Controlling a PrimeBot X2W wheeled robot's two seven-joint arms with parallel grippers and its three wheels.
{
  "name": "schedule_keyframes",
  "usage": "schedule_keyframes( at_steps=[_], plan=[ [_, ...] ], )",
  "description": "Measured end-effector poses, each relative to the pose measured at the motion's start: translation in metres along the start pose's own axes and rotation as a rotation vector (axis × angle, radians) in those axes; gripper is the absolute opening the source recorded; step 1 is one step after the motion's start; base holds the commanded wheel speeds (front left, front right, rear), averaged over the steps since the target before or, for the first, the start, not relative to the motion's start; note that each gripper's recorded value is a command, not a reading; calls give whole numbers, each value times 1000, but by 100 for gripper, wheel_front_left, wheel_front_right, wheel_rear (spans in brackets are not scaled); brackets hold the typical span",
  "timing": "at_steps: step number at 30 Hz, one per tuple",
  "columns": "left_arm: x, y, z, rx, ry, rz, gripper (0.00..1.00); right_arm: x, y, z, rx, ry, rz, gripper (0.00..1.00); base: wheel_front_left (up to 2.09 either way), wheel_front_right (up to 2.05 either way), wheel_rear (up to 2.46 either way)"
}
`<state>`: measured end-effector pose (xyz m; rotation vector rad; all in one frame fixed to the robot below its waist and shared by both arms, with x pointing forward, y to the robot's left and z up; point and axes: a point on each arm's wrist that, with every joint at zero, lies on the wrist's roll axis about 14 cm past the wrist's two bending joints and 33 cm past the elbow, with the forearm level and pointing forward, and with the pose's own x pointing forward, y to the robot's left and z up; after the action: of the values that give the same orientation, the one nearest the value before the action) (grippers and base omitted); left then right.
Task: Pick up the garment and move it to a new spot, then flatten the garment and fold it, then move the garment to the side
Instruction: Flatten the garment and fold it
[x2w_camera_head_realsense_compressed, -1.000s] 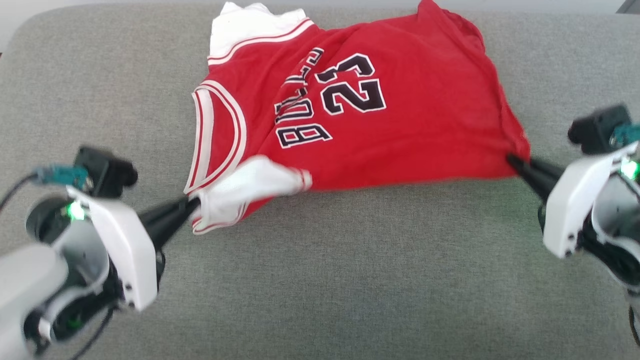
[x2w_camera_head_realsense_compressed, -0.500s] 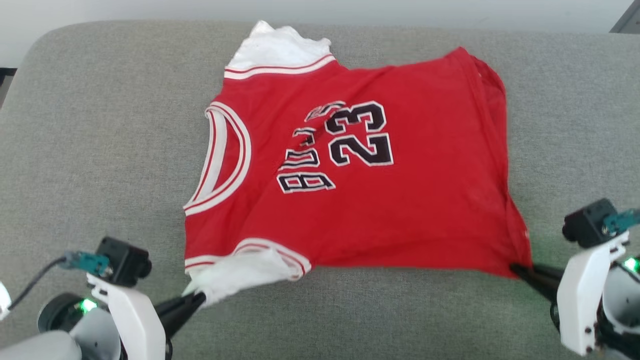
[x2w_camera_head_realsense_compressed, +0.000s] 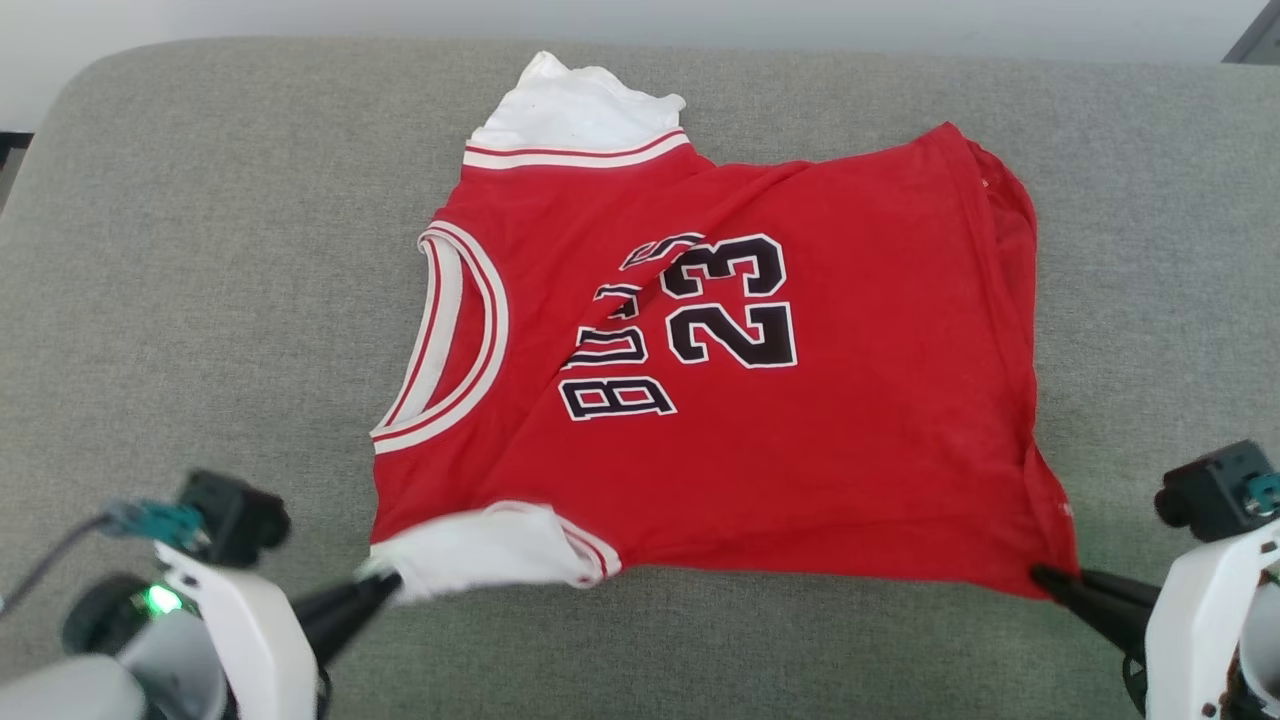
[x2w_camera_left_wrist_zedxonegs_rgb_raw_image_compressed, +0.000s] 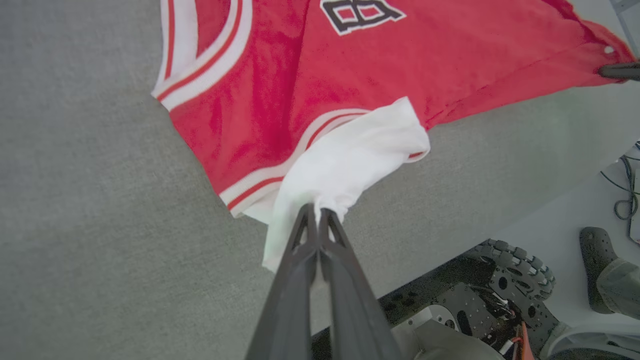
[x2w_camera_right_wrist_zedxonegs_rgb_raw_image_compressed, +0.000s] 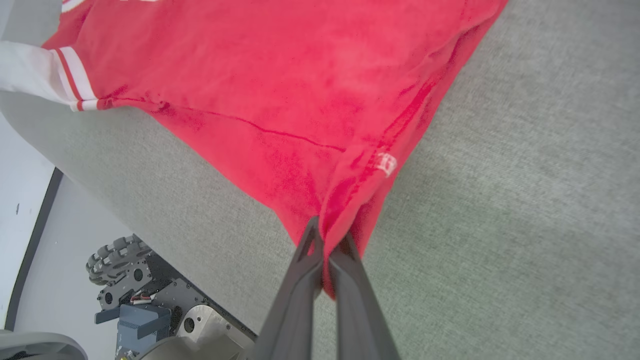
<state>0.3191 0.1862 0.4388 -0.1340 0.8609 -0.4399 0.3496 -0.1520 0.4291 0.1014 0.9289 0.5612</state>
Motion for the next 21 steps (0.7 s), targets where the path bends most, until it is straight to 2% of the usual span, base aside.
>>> schedule_keyframes(
  at_steps=[4,13,21],
  plan=[
    [-7,11,35,91,-76,31,0,-6,-2,20,-10,-76,-14,0,0,0,0],
    [-3,23,121,330,-223,63,0,-9,-18,90,-74,-271,-91,0,0,0,0],
    [40,35,170,407,-250,42,0,19,-37,135,-110,-328,-139,0,0,0,0]
  ],
)
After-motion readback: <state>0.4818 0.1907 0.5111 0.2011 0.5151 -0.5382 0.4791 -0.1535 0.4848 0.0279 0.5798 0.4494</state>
